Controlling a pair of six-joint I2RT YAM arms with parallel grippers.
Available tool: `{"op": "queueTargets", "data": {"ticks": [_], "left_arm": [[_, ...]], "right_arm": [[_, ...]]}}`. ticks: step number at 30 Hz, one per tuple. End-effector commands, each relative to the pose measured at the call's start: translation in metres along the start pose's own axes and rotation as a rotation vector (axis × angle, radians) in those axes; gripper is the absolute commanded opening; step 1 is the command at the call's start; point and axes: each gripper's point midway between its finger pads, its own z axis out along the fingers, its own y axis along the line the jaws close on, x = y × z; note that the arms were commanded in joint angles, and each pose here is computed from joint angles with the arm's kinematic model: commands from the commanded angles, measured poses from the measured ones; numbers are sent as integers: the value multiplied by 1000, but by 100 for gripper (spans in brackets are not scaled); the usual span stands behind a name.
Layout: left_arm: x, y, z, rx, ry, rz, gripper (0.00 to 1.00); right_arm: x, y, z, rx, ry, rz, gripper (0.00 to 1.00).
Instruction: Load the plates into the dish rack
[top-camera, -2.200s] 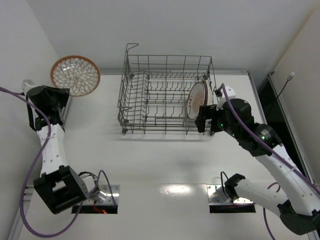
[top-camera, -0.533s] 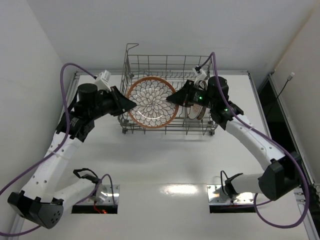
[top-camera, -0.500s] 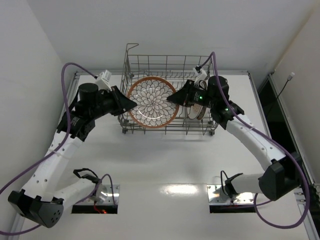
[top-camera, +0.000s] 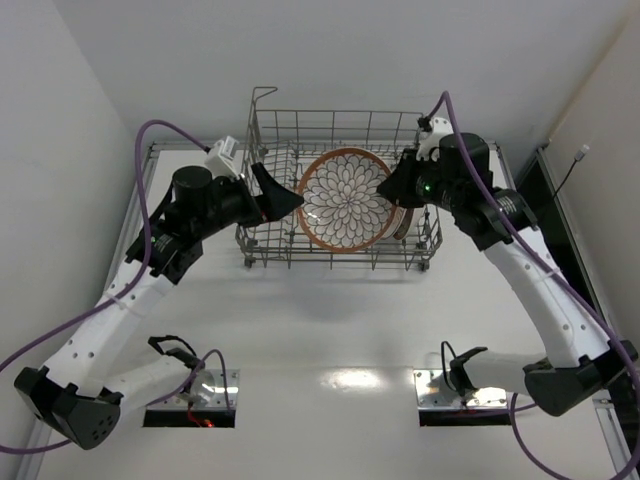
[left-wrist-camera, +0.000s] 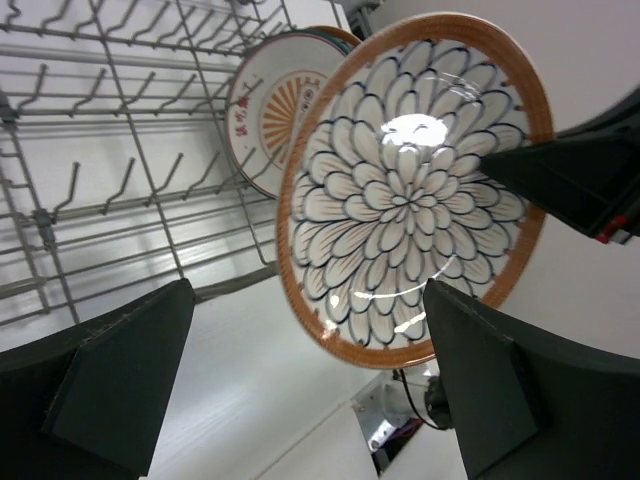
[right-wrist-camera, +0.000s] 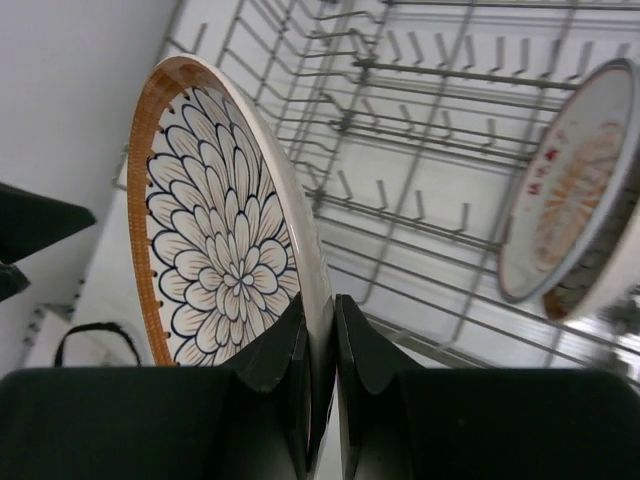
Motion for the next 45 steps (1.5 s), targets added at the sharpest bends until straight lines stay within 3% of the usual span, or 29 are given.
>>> {"op": "queueTargets", "data": {"ticks": [1, 5, 9, 12, 17, 19, 24, 28, 33, 45], "left_arm": [[-30, -17, -11, 21, -116, 81, 100], [-60, -13, -42, -94, -231, 185, 100], [-80, 24, -64, -322, -317, 260, 100], [-70, 66, -67, -487, -317, 251, 100], [-48, 121, -59, -627, -272, 236, 100], [-34, 140, -53, -637, -212, 203, 100], [-48, 178, -63, -665, -223, 150, 100], [-57, 182, -71, -698, -254, 171, 100], [-36, 200, -71, -718, -242, 177, 100], [-23, 209, -76, -716, -267, 193, 100]], "right_arm": [[-55, -2, -28, 93, -176, -46, 0], [-81, -41, -49, 366, -228, -80, 0], [-116, -59, -66, 551, -289, -128, 0], [-116, -74, -41, 648, -227, -162, 0], [-90, -98, 0, 768, -138, -207, 0], [-81, -101, 11, 801, -120, -228, 0], [-69, -108, 24, 923, -96, -280, 0], [-74, -112, 25, 988, -105, -327, 0], [-73, -122, 32, 1082, -81, -408, 0], [-60, -126, 70, 1061, -12, -505, 0]]}}
